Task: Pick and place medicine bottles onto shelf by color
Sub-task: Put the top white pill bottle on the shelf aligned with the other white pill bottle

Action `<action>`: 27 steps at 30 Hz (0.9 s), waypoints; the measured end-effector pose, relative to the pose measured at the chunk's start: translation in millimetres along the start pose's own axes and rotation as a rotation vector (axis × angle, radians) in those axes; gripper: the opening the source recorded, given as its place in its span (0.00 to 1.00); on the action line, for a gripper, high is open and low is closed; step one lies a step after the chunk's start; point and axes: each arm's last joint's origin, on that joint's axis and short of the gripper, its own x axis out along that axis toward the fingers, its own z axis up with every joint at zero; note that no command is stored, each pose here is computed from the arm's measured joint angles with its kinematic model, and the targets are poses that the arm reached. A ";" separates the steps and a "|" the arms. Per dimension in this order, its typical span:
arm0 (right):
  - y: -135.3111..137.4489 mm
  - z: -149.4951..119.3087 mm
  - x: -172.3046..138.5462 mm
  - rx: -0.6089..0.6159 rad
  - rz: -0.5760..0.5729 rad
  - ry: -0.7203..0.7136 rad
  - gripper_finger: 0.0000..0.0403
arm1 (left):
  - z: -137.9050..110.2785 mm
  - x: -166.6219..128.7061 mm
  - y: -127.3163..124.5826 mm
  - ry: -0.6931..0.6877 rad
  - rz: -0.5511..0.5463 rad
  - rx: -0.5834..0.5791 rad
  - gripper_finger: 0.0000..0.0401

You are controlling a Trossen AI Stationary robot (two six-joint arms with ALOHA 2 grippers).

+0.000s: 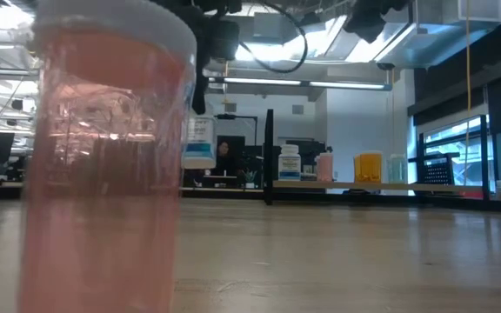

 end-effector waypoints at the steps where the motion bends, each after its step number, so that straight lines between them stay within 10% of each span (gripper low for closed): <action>1: 0.3 -1.0 0.0 0.004 0.008 0.010 0.51 | -0.3 0.1 -2.5 0.000 -0.002 -0.007 0.46; 27: 4.9 -3.6 -0.2 -0.178 0.152 0.015 0.51 | -3.1 34.5 -51.7 0.006 0.015 -0.151 0.46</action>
